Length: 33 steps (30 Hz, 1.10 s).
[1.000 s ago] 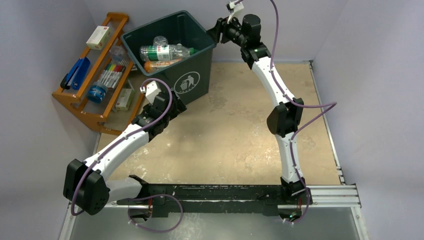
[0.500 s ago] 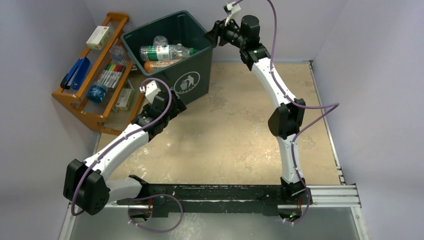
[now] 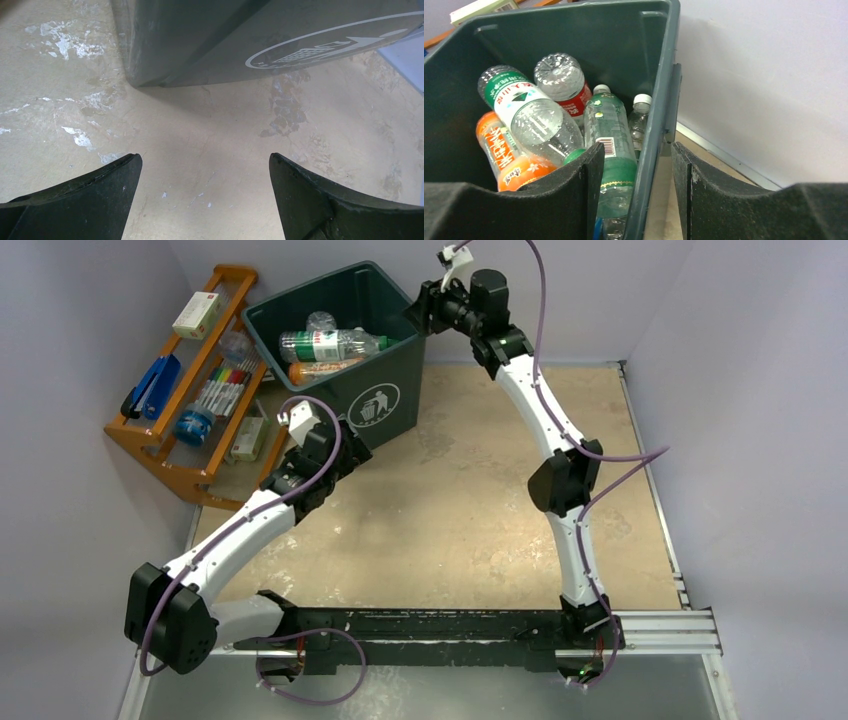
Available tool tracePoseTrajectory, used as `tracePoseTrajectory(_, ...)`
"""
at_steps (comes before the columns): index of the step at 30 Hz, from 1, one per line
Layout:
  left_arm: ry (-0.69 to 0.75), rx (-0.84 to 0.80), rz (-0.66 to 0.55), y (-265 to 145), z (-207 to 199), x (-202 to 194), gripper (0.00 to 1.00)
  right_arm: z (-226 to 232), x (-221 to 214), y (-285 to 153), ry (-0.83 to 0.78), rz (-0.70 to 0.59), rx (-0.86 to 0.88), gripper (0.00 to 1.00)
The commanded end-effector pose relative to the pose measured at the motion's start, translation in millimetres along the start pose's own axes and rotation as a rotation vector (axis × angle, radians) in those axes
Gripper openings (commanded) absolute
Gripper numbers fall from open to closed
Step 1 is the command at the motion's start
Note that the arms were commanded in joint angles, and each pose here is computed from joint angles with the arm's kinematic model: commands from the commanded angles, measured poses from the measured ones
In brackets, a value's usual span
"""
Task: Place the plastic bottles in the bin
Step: Adjust the trash bin at the center of the board.
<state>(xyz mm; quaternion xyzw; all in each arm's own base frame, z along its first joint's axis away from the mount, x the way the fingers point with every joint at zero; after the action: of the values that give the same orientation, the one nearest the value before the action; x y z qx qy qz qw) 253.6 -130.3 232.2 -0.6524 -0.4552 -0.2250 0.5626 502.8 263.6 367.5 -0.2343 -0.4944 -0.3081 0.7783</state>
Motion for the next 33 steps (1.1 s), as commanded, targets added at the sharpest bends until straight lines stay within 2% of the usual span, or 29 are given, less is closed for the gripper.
tracePoseTrajectory(1,-0.016,-0.022,-0.045,-5,0,10,0.99,1,-2,3,-0.039,0.001,-0.056,0.53)
tracePoseTrajectory(5,-0.02,-0.028,-0.043,-4,0,9,0.99,-1,-11,6,-0.045,0.027,-0.065,0.48)
tracePoseTrajectory(7,-0.018,-0.026,-0.04,-3,0,7,0.99,-2,-13,7,-0.049,0.034,-0.072,0.4)
tracePoseTrajectory(9,-0.018,-0.028,-0.039,-3,0,7,0.99,-3,-14,7,-0.05,0.037,-0.085,0.28)
tracePoseTrajectory(11,-0.02,-0.028,-0.04,-3,0,7,0.99,-2,-12,5,-0.045,0.036,-0.102,0.05)
tracePoseTrajectory(12,-0.019,-0.026,-0.039,-3,1,7,0.99,-3,-11,4,-0.042,0.033,-0.119,0.0)
tracePoseTrajectory(20,-0.021,-0.029,-0.039,-3,1,6,0.99,11,6,-18,-0.06,0.03,-0.162,0.0)
tracePoseTrajectory(33,-0.005,-0.048,-0.044,-1,-3,10,0.99,37,9,-73,-0.061,0.085,-0.241,0.0)
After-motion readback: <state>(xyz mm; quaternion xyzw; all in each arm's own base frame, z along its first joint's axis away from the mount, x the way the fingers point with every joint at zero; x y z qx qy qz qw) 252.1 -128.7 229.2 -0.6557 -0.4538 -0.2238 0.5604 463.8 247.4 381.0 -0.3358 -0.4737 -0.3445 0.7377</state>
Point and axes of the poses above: each gripper's point midway between its finger pads, its own y axis out along the fingers, its own z axis along the line the jaws close on, x = y × z, the point moved 10 cm from there along -y, back along the fingers, and after that the axes turned 14 degrees about y, right-handed, at the moved point
